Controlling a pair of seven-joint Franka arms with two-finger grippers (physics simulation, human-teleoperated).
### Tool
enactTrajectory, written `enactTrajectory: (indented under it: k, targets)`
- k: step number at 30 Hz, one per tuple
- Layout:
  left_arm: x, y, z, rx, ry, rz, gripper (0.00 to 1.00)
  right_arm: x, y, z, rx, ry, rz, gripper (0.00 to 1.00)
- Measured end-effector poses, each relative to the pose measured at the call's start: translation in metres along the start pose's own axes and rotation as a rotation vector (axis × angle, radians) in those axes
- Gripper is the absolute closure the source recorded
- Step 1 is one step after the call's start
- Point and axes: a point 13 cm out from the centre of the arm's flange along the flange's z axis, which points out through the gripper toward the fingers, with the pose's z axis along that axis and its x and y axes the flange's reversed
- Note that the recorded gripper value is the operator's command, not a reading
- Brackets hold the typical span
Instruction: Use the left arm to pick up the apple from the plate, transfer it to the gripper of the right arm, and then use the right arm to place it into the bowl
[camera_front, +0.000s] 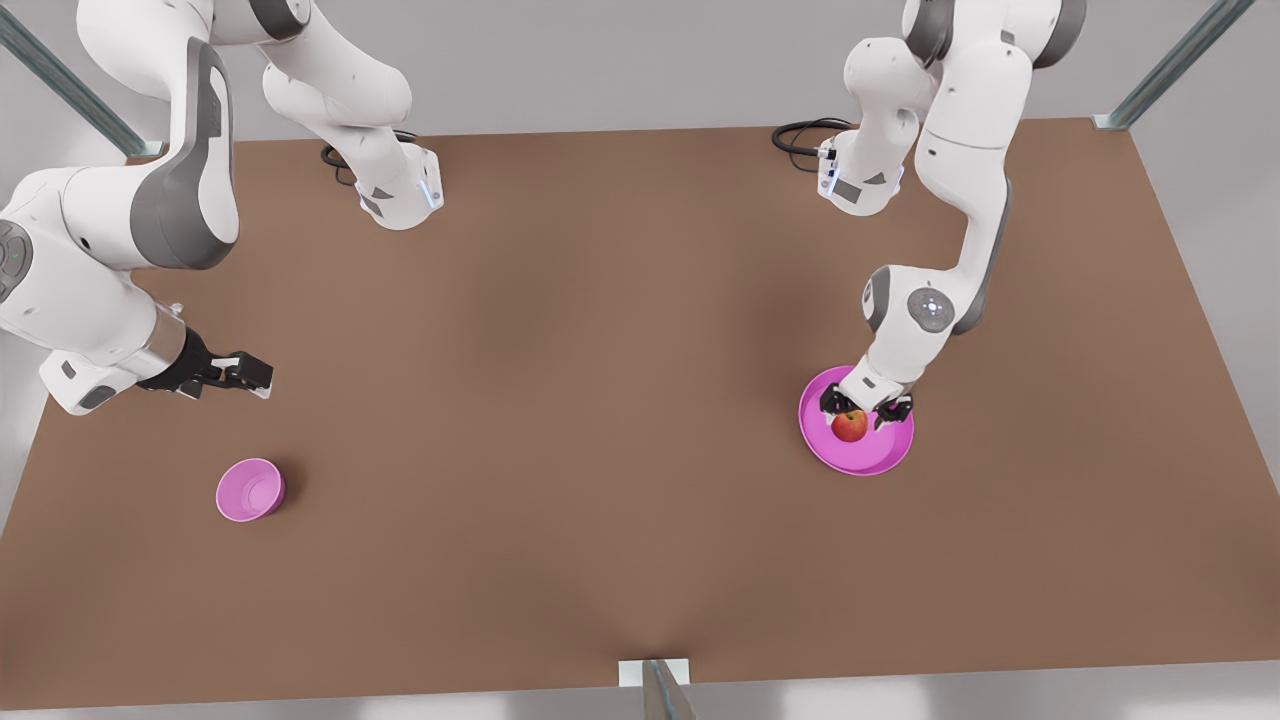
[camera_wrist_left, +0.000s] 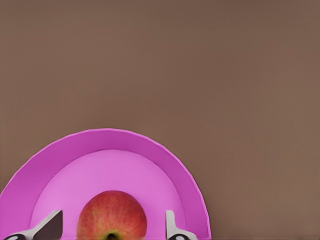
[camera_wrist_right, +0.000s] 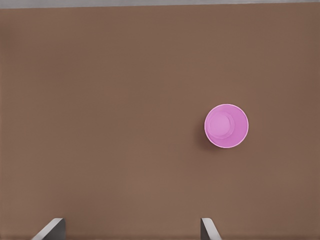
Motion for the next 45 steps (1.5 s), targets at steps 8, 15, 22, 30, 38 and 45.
enactTrajectory:
  k: [8, 15, 22, 30, 38, 45]
  targets:
    - [0.010, 0.003, 0.020, -0.006, 0.013, 0.009, 0.00, 0.000, 0.000, 0.000, 0.000, 0.000, 0.000, 0.00]
    - [0.020, 0.007, 0.041, -0.013, 0.025, 0.014, 0.00, 0.000, 0.000, 0.000, 0.000, 0.000, 0.000, 0.00]
    - [0.024, 0.010, 0.049, -0.016, 0.025, 0.017, 0.03, 0.000, 0.000, 0.000, 0.000, 0.001, 0.000, 0.00]
    - [0.023, 0.010, 0.053, -0.019, 0.018, 0.021, 0.15, 0.000, -0.001, 0.000, 0.000, 0.000, 0.001, 0.00]
    - [0.026, 0.011, 0.060, -0.021, 0.015, 0.022, 0.24, 0.000, 0.000, 0.000, 0.000, 0.000, 0.000, 0.00]
    - [0.002, 0.007, 0.030, -0.014, -0.041, 0.023, 0.26, 0.000, -0.001, 0.000, 0.000, 0.000, 0.001, 0.00]
